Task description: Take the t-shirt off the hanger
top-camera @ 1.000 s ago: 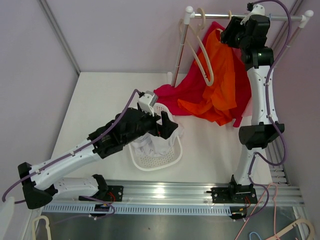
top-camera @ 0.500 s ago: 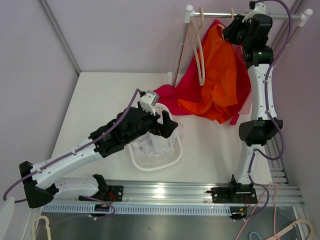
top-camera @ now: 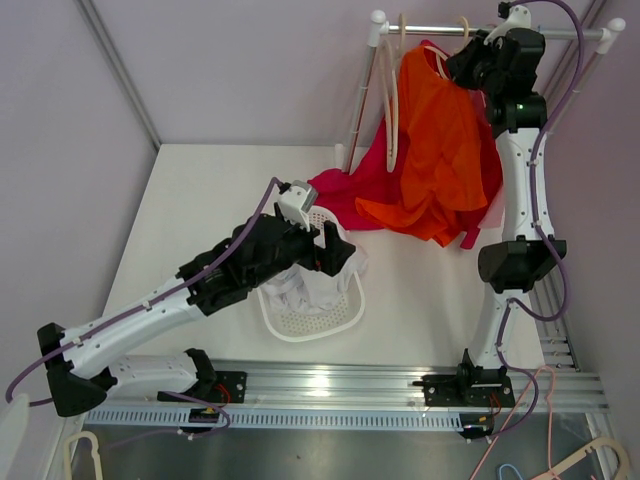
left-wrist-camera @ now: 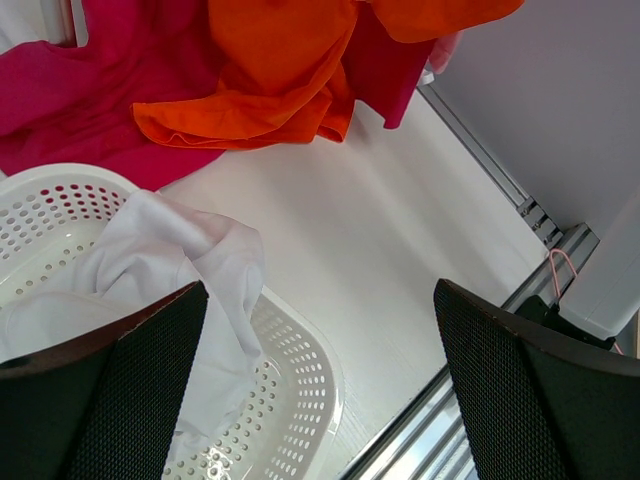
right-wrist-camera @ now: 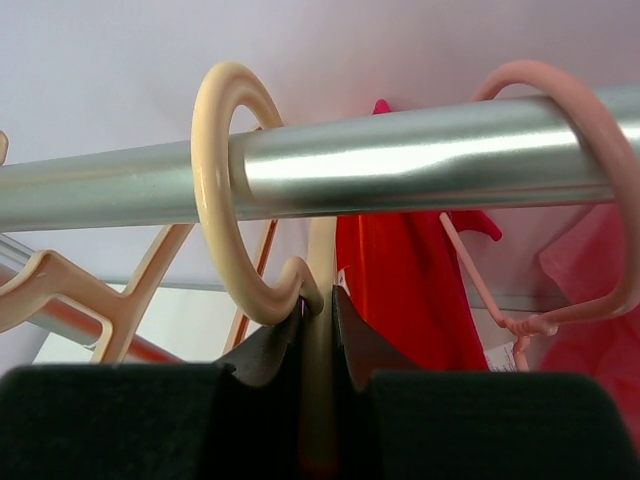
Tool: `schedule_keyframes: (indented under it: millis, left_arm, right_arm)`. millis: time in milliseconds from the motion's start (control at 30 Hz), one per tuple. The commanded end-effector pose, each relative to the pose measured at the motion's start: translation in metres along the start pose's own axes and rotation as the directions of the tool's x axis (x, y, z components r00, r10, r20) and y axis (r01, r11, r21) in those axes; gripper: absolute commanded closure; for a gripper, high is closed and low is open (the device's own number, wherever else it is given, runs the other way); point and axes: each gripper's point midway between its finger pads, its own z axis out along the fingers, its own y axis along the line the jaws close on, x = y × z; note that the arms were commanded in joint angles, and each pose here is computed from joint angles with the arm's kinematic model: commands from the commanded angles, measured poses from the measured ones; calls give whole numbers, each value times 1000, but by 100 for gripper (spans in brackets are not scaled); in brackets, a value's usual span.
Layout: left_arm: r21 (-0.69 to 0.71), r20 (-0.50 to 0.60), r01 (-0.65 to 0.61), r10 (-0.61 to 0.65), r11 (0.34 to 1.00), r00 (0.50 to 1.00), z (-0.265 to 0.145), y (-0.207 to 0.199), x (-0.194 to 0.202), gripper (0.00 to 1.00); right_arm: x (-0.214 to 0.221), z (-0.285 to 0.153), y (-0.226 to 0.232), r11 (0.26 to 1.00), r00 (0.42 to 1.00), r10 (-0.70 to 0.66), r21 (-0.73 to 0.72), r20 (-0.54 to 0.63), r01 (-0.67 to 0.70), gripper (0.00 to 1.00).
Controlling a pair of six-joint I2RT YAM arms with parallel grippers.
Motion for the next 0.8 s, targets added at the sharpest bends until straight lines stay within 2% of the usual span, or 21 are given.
schedule_keyframes:
  millis: [0, 167, 467, 567, 600, 733, 767]
  left_arm:
    - [23, 57, -1, 0, 1000, 998, -12, -7, -20, 1]
    - [21, 71, -7, 6, 1000, 997, -15, -7, -25, 1]
    - [36, 120, -72, 68, 997, 990, -24, -11, -44, 1]
    - [39, 132, -87, 81, 995, 988, -26, -11, -47, 0]
    - [40, 136, -91, 85, 995, 987, -26, -11, -48, 0]
    - [87, 147, -127, 113, 988, 983, -26, -19, -48, 0]
    - [119, 151, -150, 131, 982, 980, -27, -28, -45, 1]
  right_arm:
    - [-41, -26, 24, 999, 994, -30, -32, 105, 34, 100]
    - [-57, -42, 41, 997, 988, -45, -47, 151, 53, 100]
    - [-117, -102, 86, 993, 943, -71, -71, 325, 99, 100]
    - [-117, -111, 76, 998, 950, -56, -10, 307, 62, 100]
    - [-103, -111, 66, 999, 968, -43, 30, 249, 37, 100]
    - [-65, -124, 43, 977, 986, 73, 187, 147, -100, 100]
    - [-47, -136, 28, 953, 988, 88, 279, 130, -121, 100]
